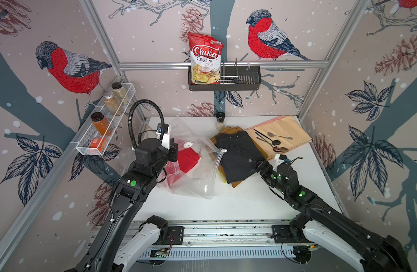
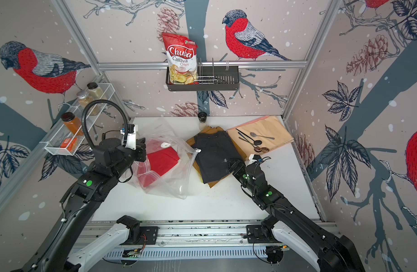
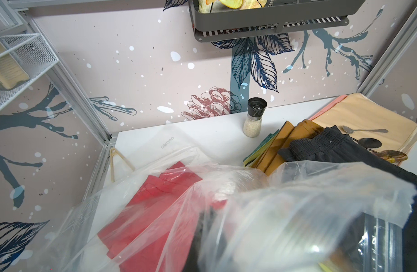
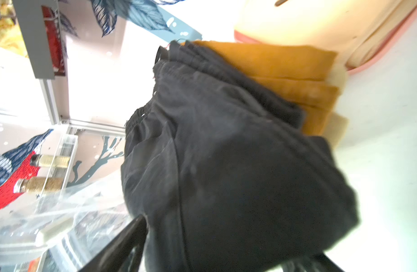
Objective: Take the trousers out of the vacuum bag
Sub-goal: Place the trousers at the center of the board.
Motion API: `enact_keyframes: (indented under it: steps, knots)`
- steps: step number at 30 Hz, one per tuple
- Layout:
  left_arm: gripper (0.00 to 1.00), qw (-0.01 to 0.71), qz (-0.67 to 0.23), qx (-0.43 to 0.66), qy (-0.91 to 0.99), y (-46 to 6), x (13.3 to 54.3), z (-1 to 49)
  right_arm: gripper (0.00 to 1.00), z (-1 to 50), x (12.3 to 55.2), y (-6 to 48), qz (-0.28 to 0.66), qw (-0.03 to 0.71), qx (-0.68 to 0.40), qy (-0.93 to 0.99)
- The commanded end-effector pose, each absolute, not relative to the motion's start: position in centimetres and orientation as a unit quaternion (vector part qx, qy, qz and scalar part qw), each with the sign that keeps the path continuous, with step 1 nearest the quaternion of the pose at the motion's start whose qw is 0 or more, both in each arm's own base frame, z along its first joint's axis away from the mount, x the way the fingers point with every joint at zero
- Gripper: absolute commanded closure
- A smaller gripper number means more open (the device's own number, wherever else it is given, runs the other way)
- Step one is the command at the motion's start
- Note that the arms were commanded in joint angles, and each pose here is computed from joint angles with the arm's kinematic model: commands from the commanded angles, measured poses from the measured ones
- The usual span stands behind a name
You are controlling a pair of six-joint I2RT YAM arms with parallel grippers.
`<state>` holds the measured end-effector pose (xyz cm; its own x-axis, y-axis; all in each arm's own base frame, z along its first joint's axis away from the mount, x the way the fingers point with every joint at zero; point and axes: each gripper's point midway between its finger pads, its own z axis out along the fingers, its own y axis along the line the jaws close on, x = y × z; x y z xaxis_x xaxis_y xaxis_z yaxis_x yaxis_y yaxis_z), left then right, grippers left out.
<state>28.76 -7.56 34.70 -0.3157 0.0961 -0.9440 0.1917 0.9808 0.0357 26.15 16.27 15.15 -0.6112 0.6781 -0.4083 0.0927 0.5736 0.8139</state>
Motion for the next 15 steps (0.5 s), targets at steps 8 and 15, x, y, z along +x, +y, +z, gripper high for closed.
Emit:
enact_keyframes:
  steps: [8, 15]
  knots:
    - [1.00, 0.592, -0.040, 0.092, 0.799, -7.5, 28.8, 35.8, 0.33, 14.1, 27.1, 16.6, 0.435, 0.341, 0.279, 0.785]
    - [1.00, 0.592, -0.043, 0.094, 0.799, -7.8, 29.1, 35.4, 0.90, 17.6, 29.3, 16.5, 0.416, 0.393, 0.248, 0.782]
